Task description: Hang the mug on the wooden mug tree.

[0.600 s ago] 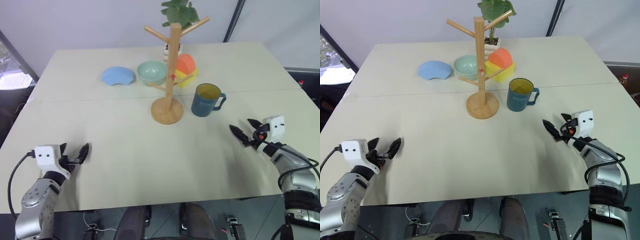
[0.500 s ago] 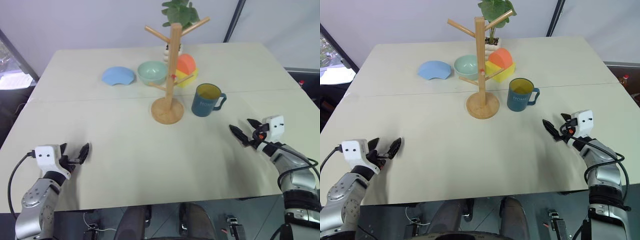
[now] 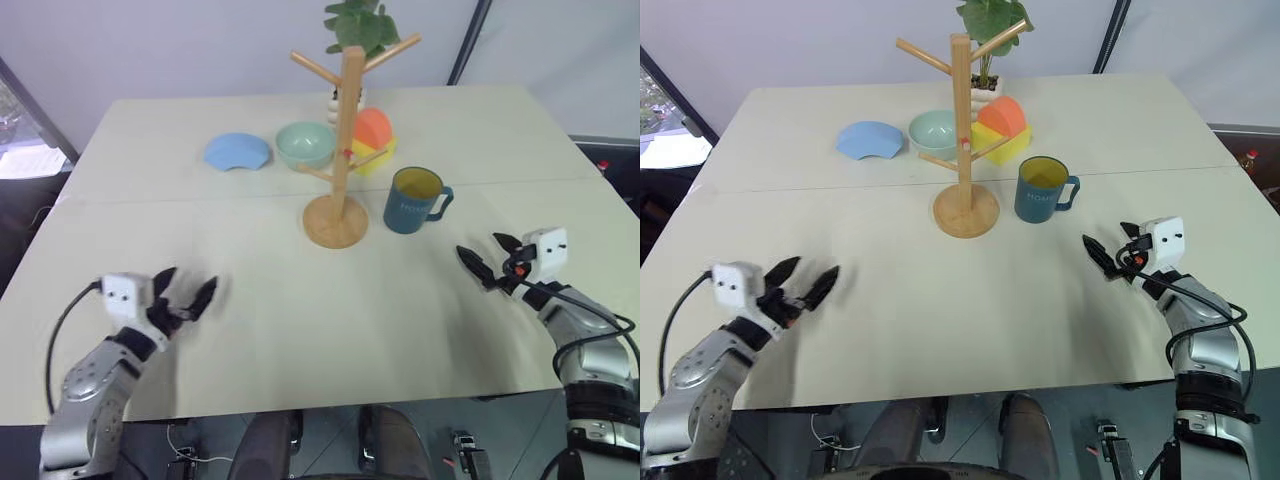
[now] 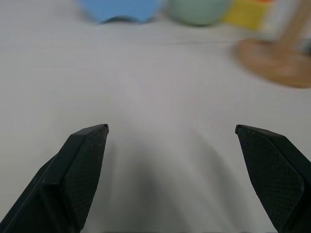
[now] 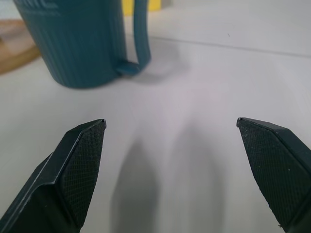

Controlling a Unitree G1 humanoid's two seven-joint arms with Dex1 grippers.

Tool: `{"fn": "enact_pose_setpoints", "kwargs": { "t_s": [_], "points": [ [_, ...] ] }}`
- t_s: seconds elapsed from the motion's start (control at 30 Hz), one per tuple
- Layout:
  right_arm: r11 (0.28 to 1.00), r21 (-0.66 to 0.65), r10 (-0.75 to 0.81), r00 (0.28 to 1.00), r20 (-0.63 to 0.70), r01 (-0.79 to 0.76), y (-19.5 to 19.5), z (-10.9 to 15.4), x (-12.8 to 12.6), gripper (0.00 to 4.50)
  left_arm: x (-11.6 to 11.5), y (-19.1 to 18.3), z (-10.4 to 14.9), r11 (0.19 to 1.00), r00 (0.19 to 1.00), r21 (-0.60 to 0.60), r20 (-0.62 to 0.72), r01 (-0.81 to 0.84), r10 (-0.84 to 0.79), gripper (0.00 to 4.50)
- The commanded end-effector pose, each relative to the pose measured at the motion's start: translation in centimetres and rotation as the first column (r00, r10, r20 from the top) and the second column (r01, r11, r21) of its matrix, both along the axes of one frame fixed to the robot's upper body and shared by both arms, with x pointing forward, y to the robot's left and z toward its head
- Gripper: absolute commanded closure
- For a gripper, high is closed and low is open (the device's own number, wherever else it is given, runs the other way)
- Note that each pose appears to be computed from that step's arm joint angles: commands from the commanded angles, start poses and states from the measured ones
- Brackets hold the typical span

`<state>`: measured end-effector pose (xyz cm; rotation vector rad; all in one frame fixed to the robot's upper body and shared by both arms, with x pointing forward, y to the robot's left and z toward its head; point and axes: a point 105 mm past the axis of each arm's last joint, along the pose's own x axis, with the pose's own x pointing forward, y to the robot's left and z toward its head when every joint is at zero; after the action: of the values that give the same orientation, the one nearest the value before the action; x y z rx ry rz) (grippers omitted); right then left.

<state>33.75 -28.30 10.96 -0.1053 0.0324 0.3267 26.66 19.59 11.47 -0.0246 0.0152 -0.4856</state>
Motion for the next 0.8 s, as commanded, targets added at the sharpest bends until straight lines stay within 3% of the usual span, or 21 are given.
{"fn": "enact_pose_setpoints", "kwargs": {
  "t_s": [0.03,0.13,0.2,0.4,0.8],
  "points": [
    [1.0,-0.024,0.001,0.998,0.071,0.001,0.9,1.9,0.5,0.02,-1.2,-5.0,2.0,0.968,0.966,0.03,0.056,0.249,-0.251,0.0],
    [1.0,-0.016,-0.019,0.996,0.091,0.021,1.9,2.4,1.3,0.02,-2.3,-9.7,2.9,0.878,0.877,0.089,0.065,0.469,-0.475,0.0],
    [0.999,-0.006,-0.036,0.994,0.106,0.037,2.4,2.7,1.8,0.02,-2.5,-11.3,3.2,0.838,0.838,0.119,0.073,0.532,-0.542,0.0],
    [0.997,-0.009,-0.07,0.99,0.121,0.072,3.4,2.8,3.6,0.02,-1.6,-13.0,4.5,0.817,0.81,0.123,0.112,0.564,-0.576,0.0],
    [0.994,0.005,-0.11,0.986,0.124,0.11,3.5,2.5,6.4,0.02,-0.6,-12.3,3.2,0.823,0.816,0.145,0.12,0.55,-0.566,0.0]
  ]
}}
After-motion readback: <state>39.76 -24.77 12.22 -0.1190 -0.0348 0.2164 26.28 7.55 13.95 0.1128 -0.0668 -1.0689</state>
